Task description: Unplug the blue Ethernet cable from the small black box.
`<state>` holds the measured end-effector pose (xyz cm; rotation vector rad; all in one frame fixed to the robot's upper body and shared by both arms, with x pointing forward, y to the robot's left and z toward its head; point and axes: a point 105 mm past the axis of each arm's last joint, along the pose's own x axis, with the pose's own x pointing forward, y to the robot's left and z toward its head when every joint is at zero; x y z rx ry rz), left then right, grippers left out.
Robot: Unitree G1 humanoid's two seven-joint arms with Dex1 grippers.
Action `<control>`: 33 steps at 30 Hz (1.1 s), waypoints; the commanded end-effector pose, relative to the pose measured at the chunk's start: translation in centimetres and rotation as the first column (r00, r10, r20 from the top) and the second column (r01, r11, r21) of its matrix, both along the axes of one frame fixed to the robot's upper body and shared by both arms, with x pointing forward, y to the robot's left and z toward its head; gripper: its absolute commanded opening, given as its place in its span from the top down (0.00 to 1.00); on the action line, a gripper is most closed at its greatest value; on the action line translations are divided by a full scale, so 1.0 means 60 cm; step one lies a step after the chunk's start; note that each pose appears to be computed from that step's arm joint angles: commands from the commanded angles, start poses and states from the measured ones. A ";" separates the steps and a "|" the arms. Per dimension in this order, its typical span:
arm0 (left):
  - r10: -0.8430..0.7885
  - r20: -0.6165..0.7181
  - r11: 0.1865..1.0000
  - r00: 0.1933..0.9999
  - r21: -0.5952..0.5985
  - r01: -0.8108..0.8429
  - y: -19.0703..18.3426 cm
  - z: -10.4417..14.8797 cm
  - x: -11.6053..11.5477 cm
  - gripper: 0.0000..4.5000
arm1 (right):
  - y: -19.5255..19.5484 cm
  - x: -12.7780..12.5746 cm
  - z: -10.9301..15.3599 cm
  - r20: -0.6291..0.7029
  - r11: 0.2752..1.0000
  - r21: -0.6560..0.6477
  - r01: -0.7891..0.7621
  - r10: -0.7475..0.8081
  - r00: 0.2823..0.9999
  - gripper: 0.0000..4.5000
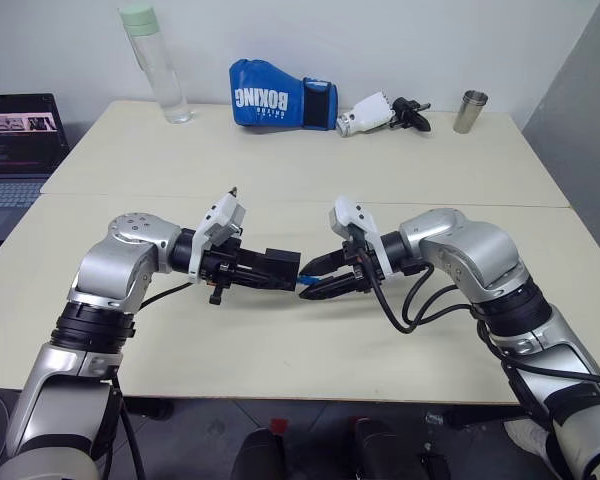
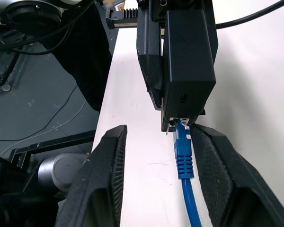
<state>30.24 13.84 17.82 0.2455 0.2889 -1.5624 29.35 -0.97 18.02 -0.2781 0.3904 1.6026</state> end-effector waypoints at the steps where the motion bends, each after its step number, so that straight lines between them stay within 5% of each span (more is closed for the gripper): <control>1: -0.001 0.045 1.000 0.999 -0.001 0.002 0.003 0.015 -0.001 0.82 | 0.008 0.010 0.016 0.052 1.000 -0.001 0.012 -0.011 0.999 0.51; 14: 0.007 0.049 1.000 0.999 -0.001 -0.007 0.004 0.017 0.000 0.82 | 0.009 0.018 0.015 0.037 1.000 0.003 0.030 -0.030 0.999 0.51; 24: 0.002 0.049 1.000 0.999 0.001 -0.002 0.003 0.016 -0.001 0.82 | 0.010 0.020 0.016 0.029 0.999 0.007 0.031 -0.031 0.999 0.98; 33: -0.010 0.053 1.000 0.999 0.013 0.009 0.002 0.013 -0.004 0.82 | 0.005 0.016 0.014 0.021 1.000 -0.011 0.009 -0.009 1.000 0.99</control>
